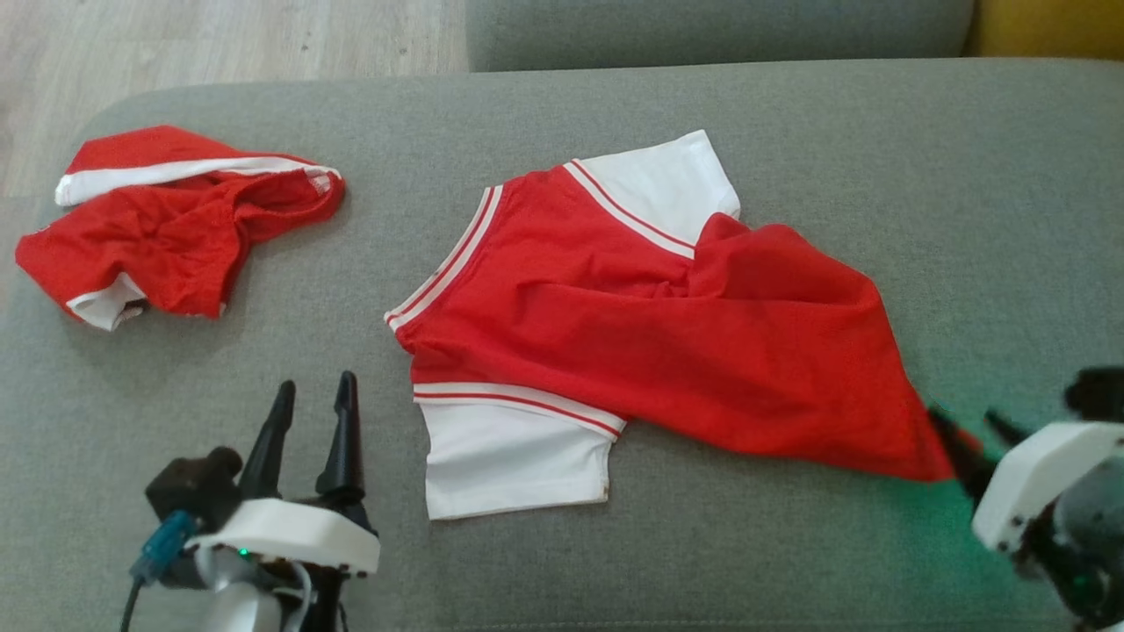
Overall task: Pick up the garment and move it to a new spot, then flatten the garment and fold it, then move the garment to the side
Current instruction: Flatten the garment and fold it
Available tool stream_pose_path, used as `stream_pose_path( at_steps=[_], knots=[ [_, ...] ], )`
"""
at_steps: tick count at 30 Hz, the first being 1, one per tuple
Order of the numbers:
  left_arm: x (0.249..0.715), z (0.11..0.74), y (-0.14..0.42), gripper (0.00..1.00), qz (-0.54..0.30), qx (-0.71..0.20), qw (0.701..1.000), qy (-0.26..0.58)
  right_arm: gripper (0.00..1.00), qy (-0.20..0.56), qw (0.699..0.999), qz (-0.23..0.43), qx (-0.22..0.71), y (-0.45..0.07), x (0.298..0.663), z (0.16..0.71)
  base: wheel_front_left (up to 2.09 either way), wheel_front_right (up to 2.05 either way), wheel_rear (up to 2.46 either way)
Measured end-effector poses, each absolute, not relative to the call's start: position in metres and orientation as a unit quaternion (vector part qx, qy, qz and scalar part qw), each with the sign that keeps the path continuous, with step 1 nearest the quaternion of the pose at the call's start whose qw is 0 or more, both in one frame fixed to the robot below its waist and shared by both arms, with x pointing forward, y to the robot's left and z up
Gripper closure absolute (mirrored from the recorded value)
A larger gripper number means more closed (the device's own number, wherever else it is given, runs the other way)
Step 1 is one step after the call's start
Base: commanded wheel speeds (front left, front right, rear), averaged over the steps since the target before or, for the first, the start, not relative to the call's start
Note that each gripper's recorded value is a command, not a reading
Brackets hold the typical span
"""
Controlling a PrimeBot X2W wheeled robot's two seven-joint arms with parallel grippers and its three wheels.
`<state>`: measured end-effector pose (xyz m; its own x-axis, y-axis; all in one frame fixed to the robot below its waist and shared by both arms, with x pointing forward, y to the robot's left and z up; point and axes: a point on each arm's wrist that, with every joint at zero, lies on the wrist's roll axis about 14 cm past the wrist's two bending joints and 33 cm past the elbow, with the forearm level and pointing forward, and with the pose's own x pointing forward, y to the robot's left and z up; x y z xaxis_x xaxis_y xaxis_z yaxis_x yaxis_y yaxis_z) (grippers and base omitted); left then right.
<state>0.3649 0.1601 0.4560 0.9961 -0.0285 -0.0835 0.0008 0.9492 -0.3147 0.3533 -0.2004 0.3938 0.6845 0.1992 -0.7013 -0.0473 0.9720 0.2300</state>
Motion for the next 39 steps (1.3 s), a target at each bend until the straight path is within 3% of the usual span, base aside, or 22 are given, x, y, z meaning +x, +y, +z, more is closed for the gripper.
stream_pose_path(
  at_steps=[4, 9, 15, 22, 30, 39],
  knots=[
    [0.365, 0.462, 0.168, 0.0, -0.001, -0.15, 0.988, 0.033, 0.0, 0.301, 0.947, 0.054, 0.096, -0.206, 0.376, 0.439, 0.0, 0.0, 0.0],
    [0.366, 0.482, 0.177, 0.0, 0.001, -0.13, 0.991, 0.0, 0.0, 0.121, 0.986, 0.052, 0.106, -0.199, 0.402, 0.516, 0.0, 0.0, 0.0],
    [0.368, 0.512, 0.19, 0.0, -0.003, -0.095, 0.994, -0.045, 0.0, -0.05, 0.986, 0.105, 0.121, -0.157, 0.411, 0.577, 0.0, 0.0, 0.0],
    [0.361, 0.528, 0.192, 0.0, -0.005, -0.094, 0.993, -0.068, 0.0, -0.05, 0.984, 0.118, 0.126, -0.142, 0.399, 0.549, 0.0, 0.0, 0.0],
    [0.339, 0.495, 0.183, 0.0, -0.008, -0.113, 0.993, -0.02, 0.0, -0.017, 0.987, 0.101, 0.125, -0.153, 0.383, 0.513, 0.0, 0.0, 0.0],
    [0.339, 0.496, 0.189, 0.0, 0.002, -0.109, 0.994, -0.023, 0.0, 0.003, 0.987, 0.105, 0.118, -0.155, 0.379, 0.5, 0.0, 0.0, 0.0]
  ],
)
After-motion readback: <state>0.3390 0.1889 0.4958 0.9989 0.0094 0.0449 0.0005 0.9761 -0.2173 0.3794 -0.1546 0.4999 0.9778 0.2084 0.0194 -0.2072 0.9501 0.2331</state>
